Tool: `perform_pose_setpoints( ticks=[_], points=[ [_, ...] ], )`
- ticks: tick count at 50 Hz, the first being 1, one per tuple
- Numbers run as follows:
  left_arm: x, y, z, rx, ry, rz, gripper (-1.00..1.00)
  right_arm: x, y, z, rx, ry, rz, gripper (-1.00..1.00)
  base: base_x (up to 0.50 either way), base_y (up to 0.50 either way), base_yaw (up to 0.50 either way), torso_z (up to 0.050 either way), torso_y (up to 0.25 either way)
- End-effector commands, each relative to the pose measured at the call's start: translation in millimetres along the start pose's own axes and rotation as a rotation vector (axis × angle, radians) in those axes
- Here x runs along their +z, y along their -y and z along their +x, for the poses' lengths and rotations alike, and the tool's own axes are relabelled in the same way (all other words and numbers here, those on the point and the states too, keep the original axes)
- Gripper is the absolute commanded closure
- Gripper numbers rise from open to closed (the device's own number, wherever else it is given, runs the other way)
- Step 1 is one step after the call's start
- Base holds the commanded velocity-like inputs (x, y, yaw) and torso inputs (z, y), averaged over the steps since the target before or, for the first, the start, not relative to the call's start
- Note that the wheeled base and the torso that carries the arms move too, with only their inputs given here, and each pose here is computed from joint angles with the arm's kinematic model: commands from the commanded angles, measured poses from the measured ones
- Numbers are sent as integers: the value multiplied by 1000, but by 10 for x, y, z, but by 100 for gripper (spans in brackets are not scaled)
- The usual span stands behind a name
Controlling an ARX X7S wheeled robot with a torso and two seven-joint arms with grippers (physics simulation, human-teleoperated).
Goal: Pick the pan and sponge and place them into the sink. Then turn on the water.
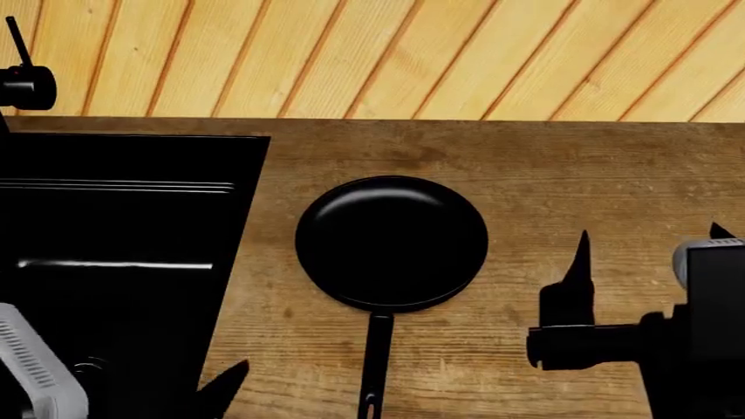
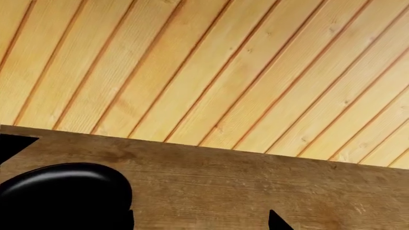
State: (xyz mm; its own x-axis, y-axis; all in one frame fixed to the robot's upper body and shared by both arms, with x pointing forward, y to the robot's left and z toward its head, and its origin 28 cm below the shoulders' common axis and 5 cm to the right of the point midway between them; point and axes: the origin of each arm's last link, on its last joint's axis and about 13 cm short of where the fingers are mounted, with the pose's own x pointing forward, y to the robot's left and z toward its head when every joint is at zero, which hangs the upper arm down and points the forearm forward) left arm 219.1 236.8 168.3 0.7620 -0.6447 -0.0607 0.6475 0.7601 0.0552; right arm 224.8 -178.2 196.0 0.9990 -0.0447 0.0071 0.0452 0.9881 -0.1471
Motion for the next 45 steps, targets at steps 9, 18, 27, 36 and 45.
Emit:
perform_pose_setpoints(
  ticks=[9, 18, 27, 36, 45],
  points=[
    [178, 197, -5, -398, -115, 61, -100, -5, -27, 8, 32, -51, -18, -100, 0, 0, 0, 0, 0],
    [253, 243, 78, -486, -175, 106, -100, -17, -23, -3, 39, -52, -19, -100, 0, 0, 0, 0, 0],
    [253, 151, 213, -489, -280, 164, -100, -90, -32, -8, 41, -70, -10, -100, 0, 0, 0, 0, 0],
    [198, 145, 279, -505, -307, 157, -100, -111, -49, 7, 48, -83, -16, -100, 0, 0, 0, 0, 0],
    [102, 116, 365, -516, -343, 178, -100, -158, -81, 12, 59, -94, -11, -100, 0, 0, 0, 0, 0]
  ],
)
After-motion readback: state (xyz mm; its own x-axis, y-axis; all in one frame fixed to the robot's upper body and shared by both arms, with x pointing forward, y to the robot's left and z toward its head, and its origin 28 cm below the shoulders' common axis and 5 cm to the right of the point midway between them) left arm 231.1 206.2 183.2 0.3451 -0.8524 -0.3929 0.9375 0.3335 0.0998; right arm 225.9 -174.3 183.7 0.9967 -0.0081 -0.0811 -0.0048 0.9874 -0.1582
